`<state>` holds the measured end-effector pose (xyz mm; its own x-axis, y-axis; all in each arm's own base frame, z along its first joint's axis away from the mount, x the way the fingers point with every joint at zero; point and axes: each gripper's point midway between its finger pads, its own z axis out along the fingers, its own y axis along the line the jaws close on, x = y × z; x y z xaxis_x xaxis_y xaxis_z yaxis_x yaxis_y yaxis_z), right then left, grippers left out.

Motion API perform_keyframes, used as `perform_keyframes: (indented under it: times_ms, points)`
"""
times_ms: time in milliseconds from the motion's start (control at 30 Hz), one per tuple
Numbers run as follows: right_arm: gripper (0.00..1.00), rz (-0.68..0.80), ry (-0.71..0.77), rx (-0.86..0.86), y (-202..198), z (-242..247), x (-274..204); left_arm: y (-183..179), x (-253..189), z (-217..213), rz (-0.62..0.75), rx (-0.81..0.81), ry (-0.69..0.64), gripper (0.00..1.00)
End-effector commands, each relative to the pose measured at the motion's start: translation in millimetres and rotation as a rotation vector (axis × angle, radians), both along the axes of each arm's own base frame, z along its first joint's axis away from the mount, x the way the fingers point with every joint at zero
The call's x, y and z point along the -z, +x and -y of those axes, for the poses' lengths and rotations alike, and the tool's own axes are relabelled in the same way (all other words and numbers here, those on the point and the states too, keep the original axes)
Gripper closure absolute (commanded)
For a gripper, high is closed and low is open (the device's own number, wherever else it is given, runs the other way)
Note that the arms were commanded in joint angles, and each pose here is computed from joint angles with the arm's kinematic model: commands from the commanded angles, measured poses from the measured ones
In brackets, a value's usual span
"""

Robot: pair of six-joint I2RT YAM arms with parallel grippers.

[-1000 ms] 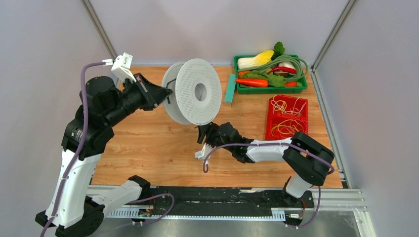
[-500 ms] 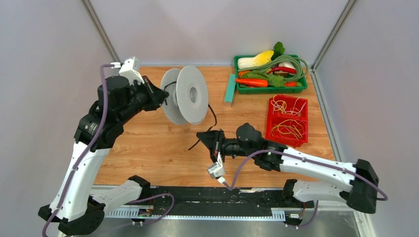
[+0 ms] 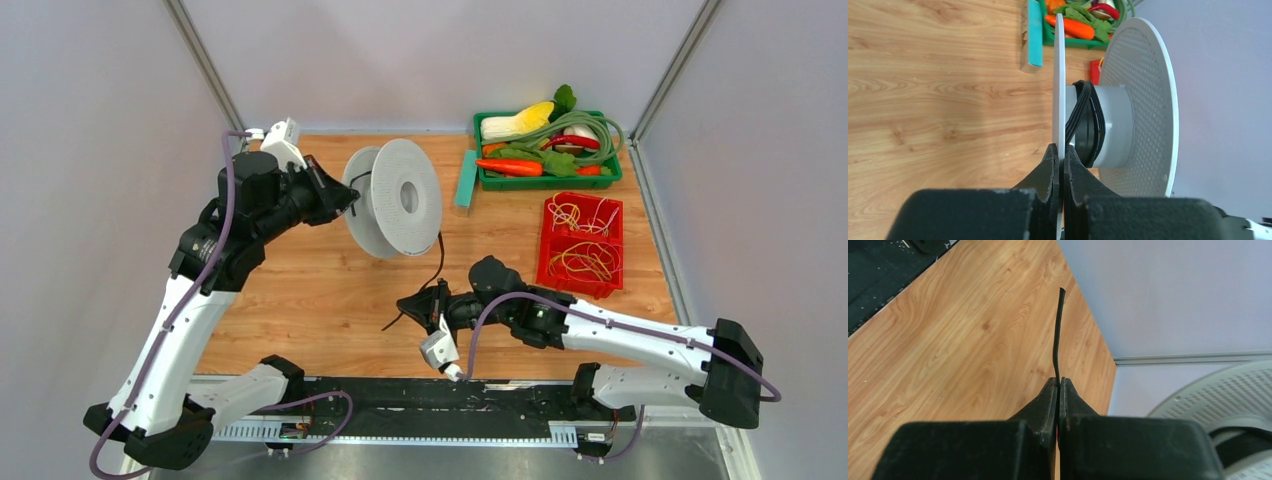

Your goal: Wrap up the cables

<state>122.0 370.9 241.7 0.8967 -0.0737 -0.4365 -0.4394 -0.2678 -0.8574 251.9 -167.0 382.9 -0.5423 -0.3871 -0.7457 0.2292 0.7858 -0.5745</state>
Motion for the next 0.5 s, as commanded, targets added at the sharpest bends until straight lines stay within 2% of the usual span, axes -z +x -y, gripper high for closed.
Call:
perform_keyframes:
  times_ms: [0,233,467]
  points:
    - [1.0,-0.001,0.13,-0.044,-11,-13,-31,-8,-52,10,0.117,0.041,-0.157,1.0]
    - [1.0,-0.186,0.306,-0.074,-29,-32,-108,8,-15,15,0.043,0.006,-0.114,1.0]
    - [1.0,-0.504,0.509,0.124,13,-46,-178,6,0,18,0.063,0.024,-0.043,1.0]
